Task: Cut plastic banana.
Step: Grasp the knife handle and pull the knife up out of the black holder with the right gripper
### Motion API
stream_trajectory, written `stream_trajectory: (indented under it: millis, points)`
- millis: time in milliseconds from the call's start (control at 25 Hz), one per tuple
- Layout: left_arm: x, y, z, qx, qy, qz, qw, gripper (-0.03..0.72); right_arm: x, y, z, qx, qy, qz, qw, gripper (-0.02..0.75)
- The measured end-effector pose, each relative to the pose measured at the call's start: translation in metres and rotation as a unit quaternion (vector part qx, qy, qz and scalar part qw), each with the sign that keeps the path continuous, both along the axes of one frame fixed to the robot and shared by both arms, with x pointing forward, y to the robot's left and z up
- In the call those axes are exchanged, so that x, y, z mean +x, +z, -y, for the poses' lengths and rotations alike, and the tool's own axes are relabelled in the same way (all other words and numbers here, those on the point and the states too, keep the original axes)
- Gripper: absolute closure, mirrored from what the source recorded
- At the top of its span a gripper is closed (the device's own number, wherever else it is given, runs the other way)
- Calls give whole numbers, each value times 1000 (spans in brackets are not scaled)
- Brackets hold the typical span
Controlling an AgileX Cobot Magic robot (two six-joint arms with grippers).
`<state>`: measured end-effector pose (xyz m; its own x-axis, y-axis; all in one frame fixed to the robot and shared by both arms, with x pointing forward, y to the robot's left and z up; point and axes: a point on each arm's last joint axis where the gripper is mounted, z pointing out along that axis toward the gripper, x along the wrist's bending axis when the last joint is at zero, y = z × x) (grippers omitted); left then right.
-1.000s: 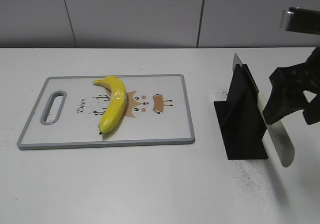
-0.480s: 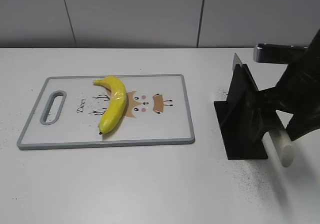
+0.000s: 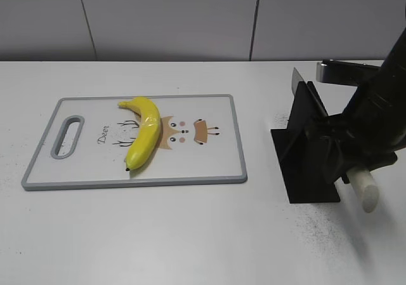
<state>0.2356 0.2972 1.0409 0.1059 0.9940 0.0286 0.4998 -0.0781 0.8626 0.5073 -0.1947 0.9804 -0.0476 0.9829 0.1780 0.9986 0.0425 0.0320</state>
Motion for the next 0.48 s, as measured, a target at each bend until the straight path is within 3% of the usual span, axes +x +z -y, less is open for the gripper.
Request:
stream_trajectory:
  millis: [480]
  points:
    - [0, 0, 0, 0, 0, 0, 1000, 133, -9, 23, 4, 3, 4, 31, 1000, 574]
